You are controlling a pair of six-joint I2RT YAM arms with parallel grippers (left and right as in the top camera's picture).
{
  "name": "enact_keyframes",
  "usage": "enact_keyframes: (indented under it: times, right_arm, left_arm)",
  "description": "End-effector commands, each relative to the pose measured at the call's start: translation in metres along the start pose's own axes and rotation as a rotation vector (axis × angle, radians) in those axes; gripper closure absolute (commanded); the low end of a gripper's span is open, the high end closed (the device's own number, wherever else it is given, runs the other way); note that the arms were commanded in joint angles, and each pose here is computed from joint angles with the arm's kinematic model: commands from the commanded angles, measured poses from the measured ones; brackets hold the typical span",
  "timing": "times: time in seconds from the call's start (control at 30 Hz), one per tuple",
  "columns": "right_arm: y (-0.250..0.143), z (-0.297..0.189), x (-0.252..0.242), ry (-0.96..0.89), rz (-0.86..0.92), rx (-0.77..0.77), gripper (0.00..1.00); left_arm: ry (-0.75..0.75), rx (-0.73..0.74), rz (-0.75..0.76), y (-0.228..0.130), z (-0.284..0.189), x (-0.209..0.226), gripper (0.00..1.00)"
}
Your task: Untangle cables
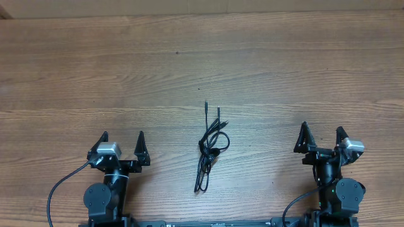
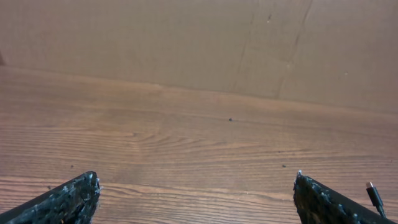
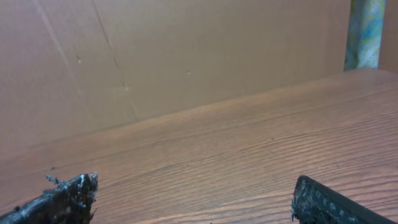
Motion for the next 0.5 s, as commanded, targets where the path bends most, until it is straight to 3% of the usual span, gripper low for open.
enact_keyframes:
  times: [0.0, 0.47]
  right_arm:
    - [-0.002, 0.0, -0.001, -0.001, 0.0, -0.001, 0.0]
    - [-0.002, 0.0, -0.001, 0.0, 0.0, -0.001, 0.0]
  left_arm:
    - [-0.005, 0.04, -0.015, -0.006, 0.002, 0.0, 0.0]
    - [-0.023, 0.181, 0.036, 0.0, 0.011, 0.001, 0.0]
Point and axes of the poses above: each gripper's point midway between its finger pads, its own z axis out along the fingers, its own x axis along the line the jaws close on, y = z × x, the point moved 10 cm from there along -z, back along the fingers, and after that the axes turned 10 degrees about z, right-handed, at the moved point
